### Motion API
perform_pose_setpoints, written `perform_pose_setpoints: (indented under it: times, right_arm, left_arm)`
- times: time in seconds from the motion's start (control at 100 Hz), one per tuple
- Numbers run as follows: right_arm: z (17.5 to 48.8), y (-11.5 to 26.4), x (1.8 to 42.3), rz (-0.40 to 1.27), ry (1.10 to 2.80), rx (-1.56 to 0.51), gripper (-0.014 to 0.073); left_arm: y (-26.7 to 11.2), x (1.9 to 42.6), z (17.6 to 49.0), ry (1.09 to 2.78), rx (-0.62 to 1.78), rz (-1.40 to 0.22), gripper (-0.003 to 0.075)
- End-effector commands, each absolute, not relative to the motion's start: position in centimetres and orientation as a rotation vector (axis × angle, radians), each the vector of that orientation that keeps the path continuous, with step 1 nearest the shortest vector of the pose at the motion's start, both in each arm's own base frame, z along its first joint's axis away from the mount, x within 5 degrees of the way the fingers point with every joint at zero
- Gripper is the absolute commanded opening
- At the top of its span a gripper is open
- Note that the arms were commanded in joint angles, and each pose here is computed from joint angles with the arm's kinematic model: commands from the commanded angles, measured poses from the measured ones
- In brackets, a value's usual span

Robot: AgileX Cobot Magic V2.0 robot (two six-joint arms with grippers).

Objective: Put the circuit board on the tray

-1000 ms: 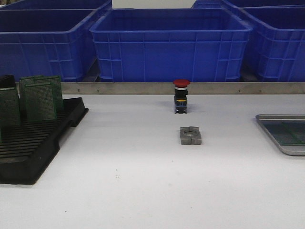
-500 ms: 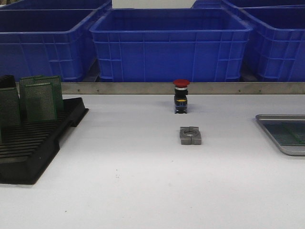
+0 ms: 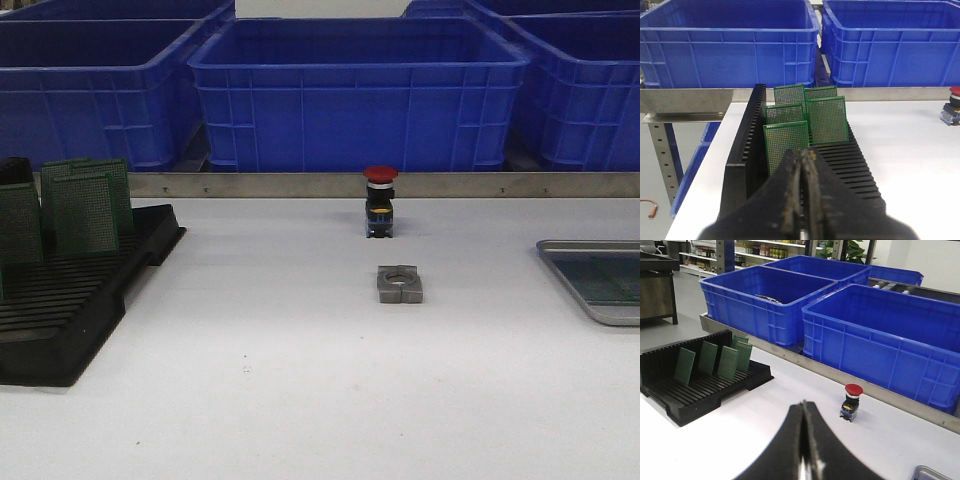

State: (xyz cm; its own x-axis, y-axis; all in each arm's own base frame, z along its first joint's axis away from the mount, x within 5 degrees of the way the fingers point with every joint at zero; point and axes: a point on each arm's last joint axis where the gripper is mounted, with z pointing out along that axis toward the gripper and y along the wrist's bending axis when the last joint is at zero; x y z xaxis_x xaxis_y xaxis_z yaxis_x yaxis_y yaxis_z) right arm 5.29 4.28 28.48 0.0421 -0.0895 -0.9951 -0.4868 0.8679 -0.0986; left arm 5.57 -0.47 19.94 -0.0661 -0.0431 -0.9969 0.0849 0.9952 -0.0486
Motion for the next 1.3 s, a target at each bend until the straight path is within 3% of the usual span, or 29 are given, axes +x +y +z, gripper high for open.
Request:
perform_pose_setpoints:
  times: [0.0,0.4,0.62,0.73,0.87,0.93,1.29]
  right_arm:
    - [29.8,3.6,5.6,0.287,1.469,-0.379,-0.0061]
    - [30.2,1.2,6.0,0.054,1.416,-0.143,-0.0061]
    - [27.9,0.0,5.9,-0.109,1.483,-0.063,-0.0061]
    - [25.9,-0.4,5.9,-0.121,1.465,-0.003,-0.0061]
    - [22.9,-0.5,5.5,-0.082,1.313,0.058,-0.0061]
    - [21.9,-0.5,5.4,-0.078,1.376,0.062,-0.0061]
    - [21.6,-0.4,5.3,-0.09,1.389,0.044,-0.0061]
  left_arm:
    - [-0.5,5.6,19.1,1.58,0.032,-0.123,-0.002]
    - [-0.5,5.6,19.1,1.58,0.032,-0.123,-0.002]
    - [-0.5,5.6,19.1,1.58,0.032,-0.123,-0.002]
    - [-0.5,5.6,19.1,1.58,0.032,-0.123,-0.002]
    - [-0.5,5.6,19.1,1.58,0.032,-0.123,-0.002]
    - [-0.5,5.6,19.1,1.58,0.032,-0.123,-0.002]
    - [-0.5,5.6,19.1,1.58,0.032,-0.123,-0.002]
